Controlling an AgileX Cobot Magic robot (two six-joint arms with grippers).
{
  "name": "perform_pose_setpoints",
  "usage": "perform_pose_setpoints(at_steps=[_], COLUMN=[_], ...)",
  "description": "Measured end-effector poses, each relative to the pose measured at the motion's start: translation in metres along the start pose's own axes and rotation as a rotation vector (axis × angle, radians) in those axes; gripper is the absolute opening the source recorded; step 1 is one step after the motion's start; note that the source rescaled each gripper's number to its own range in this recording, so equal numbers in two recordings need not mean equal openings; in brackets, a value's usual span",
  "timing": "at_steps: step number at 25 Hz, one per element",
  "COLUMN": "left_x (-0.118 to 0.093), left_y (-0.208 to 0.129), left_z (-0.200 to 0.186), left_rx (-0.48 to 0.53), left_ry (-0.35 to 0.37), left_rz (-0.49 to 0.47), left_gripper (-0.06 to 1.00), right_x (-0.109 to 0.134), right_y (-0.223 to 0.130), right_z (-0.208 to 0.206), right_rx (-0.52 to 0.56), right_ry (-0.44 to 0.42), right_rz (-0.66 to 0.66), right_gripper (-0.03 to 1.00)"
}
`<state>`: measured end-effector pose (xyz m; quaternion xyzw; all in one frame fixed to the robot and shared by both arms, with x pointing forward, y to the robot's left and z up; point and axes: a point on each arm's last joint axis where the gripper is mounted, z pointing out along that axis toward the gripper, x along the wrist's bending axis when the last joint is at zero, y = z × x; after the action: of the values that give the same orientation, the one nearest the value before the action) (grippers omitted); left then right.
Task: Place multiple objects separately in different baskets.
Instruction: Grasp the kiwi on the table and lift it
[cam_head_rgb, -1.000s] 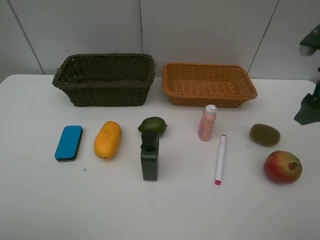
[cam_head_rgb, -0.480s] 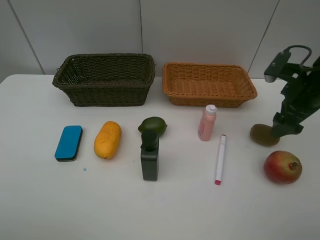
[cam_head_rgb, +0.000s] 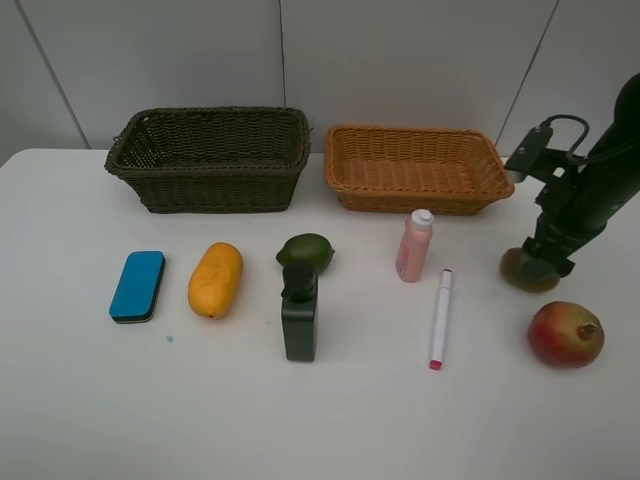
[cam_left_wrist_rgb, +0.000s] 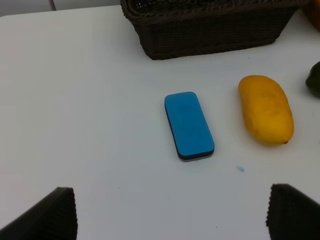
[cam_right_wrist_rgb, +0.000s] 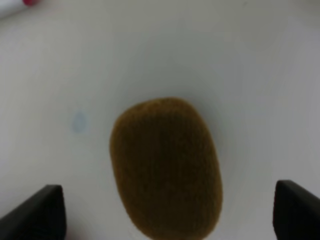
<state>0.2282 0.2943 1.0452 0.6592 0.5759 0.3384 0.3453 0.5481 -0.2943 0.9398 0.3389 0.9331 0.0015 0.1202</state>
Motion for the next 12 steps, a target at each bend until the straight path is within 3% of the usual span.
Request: perform_pose_setpoints(at_steps=[12], left_x=[0.0], left_y=[0.0], left_z=[0.0], left_rx=[0.0], left_ry=[0.0], left_rz=[0.0], left_gripper=[1.0], right_x=[0.002], right_y=[0.003], right_z=[0.03], right_rx=[0.027], right_ry=[0.038], right_rz=[-0.009], right_gripper=[1.0])
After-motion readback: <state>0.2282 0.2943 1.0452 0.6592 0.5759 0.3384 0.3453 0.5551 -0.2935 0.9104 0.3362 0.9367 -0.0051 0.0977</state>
